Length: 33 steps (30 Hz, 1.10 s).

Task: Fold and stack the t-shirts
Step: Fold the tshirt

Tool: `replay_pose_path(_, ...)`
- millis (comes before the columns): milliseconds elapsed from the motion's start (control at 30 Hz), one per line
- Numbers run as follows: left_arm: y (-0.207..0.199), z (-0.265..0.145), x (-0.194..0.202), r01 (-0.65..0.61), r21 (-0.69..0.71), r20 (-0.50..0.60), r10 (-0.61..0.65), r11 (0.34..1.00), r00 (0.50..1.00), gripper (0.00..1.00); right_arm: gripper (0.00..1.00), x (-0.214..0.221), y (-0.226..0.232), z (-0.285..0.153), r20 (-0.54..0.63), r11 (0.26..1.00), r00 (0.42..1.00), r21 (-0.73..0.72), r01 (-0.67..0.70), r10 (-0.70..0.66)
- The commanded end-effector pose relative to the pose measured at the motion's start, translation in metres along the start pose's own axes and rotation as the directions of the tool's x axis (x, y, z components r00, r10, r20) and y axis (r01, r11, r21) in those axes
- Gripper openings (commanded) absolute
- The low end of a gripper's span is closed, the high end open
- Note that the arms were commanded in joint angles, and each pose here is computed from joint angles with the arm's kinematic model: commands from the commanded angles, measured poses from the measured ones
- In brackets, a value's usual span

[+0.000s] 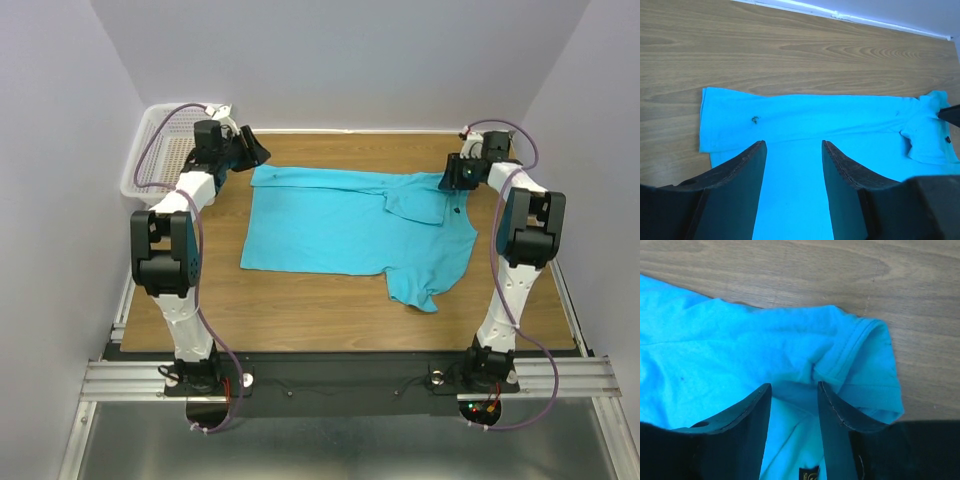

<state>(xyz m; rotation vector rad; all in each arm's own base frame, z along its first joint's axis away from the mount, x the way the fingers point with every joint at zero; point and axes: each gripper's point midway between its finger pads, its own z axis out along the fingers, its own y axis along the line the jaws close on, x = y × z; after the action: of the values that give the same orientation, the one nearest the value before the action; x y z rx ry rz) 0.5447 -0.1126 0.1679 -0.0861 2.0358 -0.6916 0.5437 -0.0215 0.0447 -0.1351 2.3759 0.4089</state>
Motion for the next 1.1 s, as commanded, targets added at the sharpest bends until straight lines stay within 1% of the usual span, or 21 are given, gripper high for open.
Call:
replay_pose_path(0,-0.044,-0.042,-0.057,-0.122,0.072,0.163,0.109,0.99,0.981,0.59,0.52,-0.07,0.025,-0.057,0.175,0.992,0.978,-0.035,0.125,-0.117)
replay_pose_path(33,-0.047,-0.047,-0.06,-0.131,0.07,0.174,0.117,0.989,0.978,0.59,0.54,-0.072,0.029,-0.062,0.18,0.989,0.975,-0.043,0.138,-0.129)
replay_pose_path(100,-0.051,-0.057,-0.066,-0.149,0.063,0.196,0.134,0.987,0.971,0.6,0.54,-0.069,0.037,-0.073,0.181,0.985,0.972,-0.063,0.161,-0.147)
replay_pose_path(167,-0.054,-0.07,-0.069,-0.17,0.043,0.215,0.157,0.984,0.964,0.6,0.54,-0.054,0.049,-0.078,0.154,0.974,0.972,-0.117,0.196,-0.177)
replay_pose_path(200,-0.056,-0.08,-0.068,-0.178,0.036,0.225,0.166,0.983,0.96,0.6,0.54,-0.038,0.054,-0.081,0.118,0.969,0.976,-0.144,0.199,-0.183)
replay_pose_path(300,-0.056,-0.094,-0.064,-0.191,0.011,0.232,0.183,0.982,0.955,0.6,0.53,-0.009,0.063,-0.086,0.072,0.946,0.966,-0.196,0.258,-0.248)
replay_pose_path(333,-0.057,-0.102,-0.059,-0.192,0.006,0.235,0.185,0.981,0.954,0.6,0.52,0.011,0.067,-0.089,0.03,0.944,0.969,-0.218,0.247,-0.246)
replay_pose_path(367,-0.057,-0.108,-0.058,-0.186,-0.004,0.238,0.182,0.983,0.954,0.6,0.52,0.019,0.069,-0.091,0.024,0.928,0.957,-0.237,0.287,-0.29)
replay_pose_path(533,-0.059,-0.134,-0.036,-0.167,-0.009,0.235,0.165,0.986,0.958,0.6,0.5,0.059,0.071,-0.103,-0.059,0.909,0.934,-0.258,0.326,-0.352)
replay_pose_path(767,-0.055,-0.148,-0.002,-0.125,0.008,0.202,0.121,0.992,0.972,0.6,0.5,0.084,0.072,-0.1,-0.12,0.906,0.924,-0.279,0.32,-0.363)
replay_pose_path(933,-0.052,-0.151,0.01,-0.105,0.013,0.193,0.101,0.994,0.976,0.6,0.5,0.086,0.075,-0.092,-0.137,0.902,0.917,-0.282,0.327,-0.375)
replay_pose_path(1067,-0.051,-0.151,0.017,-0.09,0.022,0.184,0.084,0.996,0.979,0.6,0.49,0.078,0.071,-0.086,-0.14,0.914,0.926,-0.266,0.306,-0.351)
